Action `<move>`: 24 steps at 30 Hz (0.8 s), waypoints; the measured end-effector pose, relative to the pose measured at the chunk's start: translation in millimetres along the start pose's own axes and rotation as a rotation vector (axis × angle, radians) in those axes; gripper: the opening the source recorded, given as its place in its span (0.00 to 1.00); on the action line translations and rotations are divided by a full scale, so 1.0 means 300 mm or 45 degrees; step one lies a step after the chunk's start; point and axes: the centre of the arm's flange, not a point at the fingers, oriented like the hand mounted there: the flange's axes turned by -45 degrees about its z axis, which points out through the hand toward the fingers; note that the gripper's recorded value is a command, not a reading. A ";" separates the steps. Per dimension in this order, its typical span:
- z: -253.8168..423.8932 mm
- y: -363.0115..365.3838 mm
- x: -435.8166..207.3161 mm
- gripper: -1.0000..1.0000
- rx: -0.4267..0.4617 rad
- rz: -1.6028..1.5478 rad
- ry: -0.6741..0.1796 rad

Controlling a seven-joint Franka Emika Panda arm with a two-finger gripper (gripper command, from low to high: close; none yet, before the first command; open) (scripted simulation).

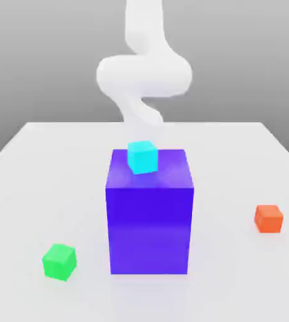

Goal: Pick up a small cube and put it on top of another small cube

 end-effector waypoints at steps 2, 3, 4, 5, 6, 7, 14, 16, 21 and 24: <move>0.104 -0.031 0.025 0.50 0.060 -0.100 -0.056; 0.155 -0.049 0.035 0.50 0.088 -0.149 -0.082; 0.206 -0.069 0.043 0.50 0.116 -0.197 -0.108; 0.258 -0.090 0.049 0.50 0.143 -0.245 -0.132; 0.309 -0.112 0.054 0.50 0.169 -0.294 -0.156; 0.360 -0.136 0.056 0.50 0.195 -0.342 -0.180; 0.717 -0.340 0.022 0.50 0.364 -0.690 -0.333; 0.816 -0.409 -0.006 0.50 0.410 -0.793 -0.374; 1.047 -0.609 -0.115 0.50 0.522 -1.071 -0.467; 1.181 -0.699 -0.198 0.50 0.573 -1.224 -0.523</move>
